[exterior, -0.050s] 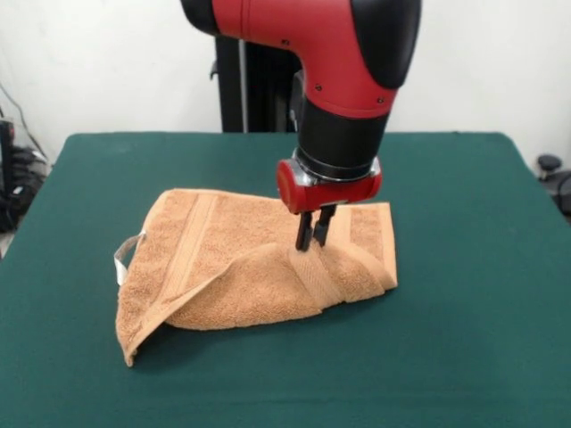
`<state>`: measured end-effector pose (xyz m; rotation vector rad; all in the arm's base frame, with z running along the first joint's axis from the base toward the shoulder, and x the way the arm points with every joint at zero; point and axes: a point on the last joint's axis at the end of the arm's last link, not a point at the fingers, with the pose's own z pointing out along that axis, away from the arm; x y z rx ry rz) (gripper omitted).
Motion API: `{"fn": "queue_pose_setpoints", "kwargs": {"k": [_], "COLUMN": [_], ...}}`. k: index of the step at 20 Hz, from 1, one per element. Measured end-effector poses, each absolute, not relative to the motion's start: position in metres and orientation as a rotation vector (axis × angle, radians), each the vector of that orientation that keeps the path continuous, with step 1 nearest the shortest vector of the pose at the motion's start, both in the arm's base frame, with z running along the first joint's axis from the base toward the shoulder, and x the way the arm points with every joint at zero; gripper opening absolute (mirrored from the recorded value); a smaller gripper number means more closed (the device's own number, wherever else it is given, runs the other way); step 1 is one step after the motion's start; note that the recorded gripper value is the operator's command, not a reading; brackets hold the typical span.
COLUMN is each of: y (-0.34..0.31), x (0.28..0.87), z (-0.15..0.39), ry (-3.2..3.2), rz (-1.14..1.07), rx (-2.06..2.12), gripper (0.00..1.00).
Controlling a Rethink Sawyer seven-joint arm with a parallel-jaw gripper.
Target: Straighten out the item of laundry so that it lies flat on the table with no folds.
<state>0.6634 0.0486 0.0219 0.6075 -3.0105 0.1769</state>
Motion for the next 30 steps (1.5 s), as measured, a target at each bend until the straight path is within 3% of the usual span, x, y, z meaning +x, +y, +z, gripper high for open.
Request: {"fn": "queue_pose_setpoints", "kwargs": {"k": [30], "y": [0.062], "x": [0.676], "z": [-0.006], "ry": [-3.053], "rz": [0.149], "rx": [0.585], "gripper": [0.0]}}
